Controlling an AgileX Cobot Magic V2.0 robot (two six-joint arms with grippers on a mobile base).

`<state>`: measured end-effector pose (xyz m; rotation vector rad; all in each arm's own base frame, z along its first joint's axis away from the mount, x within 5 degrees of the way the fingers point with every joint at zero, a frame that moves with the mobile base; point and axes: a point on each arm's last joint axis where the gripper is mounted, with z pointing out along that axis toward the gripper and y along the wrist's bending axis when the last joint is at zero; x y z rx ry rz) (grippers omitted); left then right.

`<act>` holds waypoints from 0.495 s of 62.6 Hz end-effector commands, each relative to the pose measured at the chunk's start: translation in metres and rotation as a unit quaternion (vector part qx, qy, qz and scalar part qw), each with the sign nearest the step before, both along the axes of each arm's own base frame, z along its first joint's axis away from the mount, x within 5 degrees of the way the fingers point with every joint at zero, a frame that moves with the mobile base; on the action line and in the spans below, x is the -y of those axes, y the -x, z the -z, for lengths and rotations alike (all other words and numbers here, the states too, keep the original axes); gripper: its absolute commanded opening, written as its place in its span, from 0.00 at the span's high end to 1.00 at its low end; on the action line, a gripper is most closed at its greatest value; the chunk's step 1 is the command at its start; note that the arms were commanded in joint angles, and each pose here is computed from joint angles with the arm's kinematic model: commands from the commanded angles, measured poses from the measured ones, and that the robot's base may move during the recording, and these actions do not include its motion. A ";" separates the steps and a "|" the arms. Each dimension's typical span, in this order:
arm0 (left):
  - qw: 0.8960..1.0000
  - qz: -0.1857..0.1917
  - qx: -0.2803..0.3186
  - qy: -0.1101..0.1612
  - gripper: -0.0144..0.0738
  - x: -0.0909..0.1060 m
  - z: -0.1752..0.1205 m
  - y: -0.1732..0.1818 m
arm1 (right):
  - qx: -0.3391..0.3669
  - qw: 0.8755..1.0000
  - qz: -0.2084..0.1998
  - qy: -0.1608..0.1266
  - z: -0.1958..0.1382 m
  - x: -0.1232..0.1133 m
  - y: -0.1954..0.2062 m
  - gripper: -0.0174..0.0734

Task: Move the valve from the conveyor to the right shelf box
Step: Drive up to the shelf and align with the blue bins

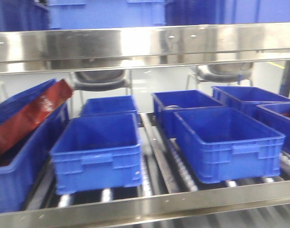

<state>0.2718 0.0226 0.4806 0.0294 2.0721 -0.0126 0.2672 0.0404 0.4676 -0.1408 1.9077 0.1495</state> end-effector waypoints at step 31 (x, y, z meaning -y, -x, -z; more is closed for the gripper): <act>0.999 -0.004 0.035 0.004 0.96 0.000 -0.010 0.002 | 0.060 0.998 0.003 -0.003 -0.018 0.002 0.005 0.98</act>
